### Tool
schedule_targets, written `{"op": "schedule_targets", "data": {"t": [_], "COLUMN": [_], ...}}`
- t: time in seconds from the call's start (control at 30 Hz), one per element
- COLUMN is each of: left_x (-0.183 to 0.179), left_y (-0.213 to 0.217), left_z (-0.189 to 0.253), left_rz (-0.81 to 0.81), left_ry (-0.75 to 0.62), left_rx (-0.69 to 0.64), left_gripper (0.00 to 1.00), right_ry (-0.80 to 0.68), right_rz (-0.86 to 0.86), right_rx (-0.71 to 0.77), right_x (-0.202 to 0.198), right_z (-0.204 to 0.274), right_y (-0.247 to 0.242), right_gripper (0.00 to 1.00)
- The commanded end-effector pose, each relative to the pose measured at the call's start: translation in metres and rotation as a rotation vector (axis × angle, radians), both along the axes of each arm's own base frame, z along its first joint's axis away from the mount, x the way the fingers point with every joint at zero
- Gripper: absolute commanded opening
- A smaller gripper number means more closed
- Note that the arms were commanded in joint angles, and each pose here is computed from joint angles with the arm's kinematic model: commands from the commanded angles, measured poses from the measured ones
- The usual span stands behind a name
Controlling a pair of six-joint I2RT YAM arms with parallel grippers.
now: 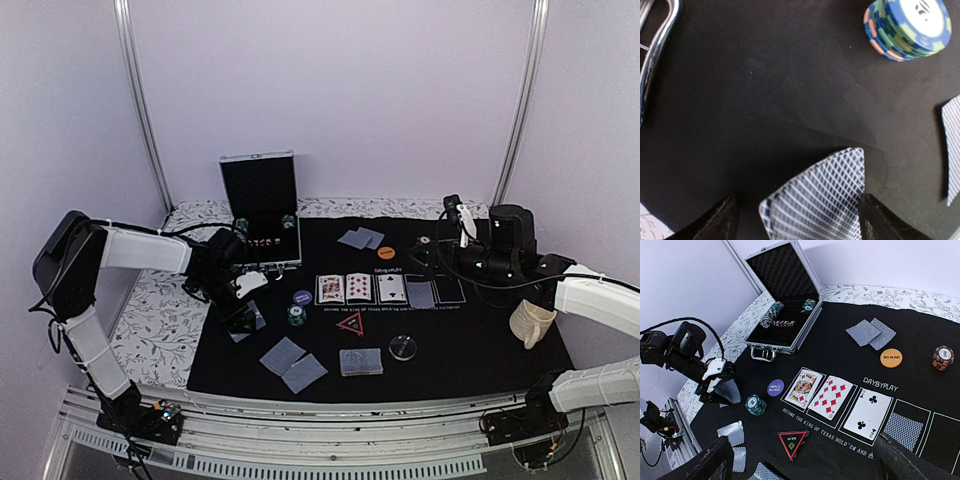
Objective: Distribute texas hold em gaming equipment
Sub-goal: Pick up the face-down deck piles from the poker table mat.
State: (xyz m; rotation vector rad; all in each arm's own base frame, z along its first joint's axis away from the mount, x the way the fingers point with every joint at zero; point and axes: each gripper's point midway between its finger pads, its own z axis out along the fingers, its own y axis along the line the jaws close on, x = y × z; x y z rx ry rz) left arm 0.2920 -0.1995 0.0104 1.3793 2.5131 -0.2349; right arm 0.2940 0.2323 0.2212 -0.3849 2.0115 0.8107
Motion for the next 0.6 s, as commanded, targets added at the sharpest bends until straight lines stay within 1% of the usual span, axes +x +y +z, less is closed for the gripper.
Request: {"op": "schedule_targets", "data": {"t": [0.0, 0.1, 0.2, 0.37, 0.47, 0.5, 0.57], "left_x": [-0.014, -0.016, -0.021, -0.032, -0.038, -0.039, -0.043], "left_y": [-0.005, -0.007, -0.010, -0.014, -0.014, -0.015, -0.017], "left_z": [0.009, 0.010, 0.013, 0.013, 0.009, 0.009, 0.008], "left_rz": [-0.013, -0.015, -0.024, -0.053, -0.069, -0.075, -0.085], "left_ry": [0.053, 0.060, 0.075, 0.105, 0.117, 0.120, 0.130], "left_rx": [-0.028, -0.030, -0.044, -0.067, -0.058, -0.058, -0.063], "left_gripper": [0.84, 0.82, 0.73, 0.63, 0.52, 0.51, 0.52], "right_ry": [-0.022, -0.023, -0.024, -0.026, -0.031, -0.032, -0.040], "right_rz": [0.015, 0.015, 0.010, 0.007, 0.003, 0.001, -0.001], "right_rx": [0.005, 0.004, 0.001, -0.005, -0.007, -0.009, -0.008], "right_x": [-0.004, -0.004, -0.003, -0.003, -0.003, -0.003, -0.003], "right_z": [0.004, 0.005, 0.005, 0.005, 0.008, 0.008, 0.010], "right_y": [0.000, 0.000, 0.000, -0.001, -0.002, -0.003, -0.004], "right_gripper": [0.99, 0.99, 0.99, 0.99, 0.99, 0.99, 0.99]}}
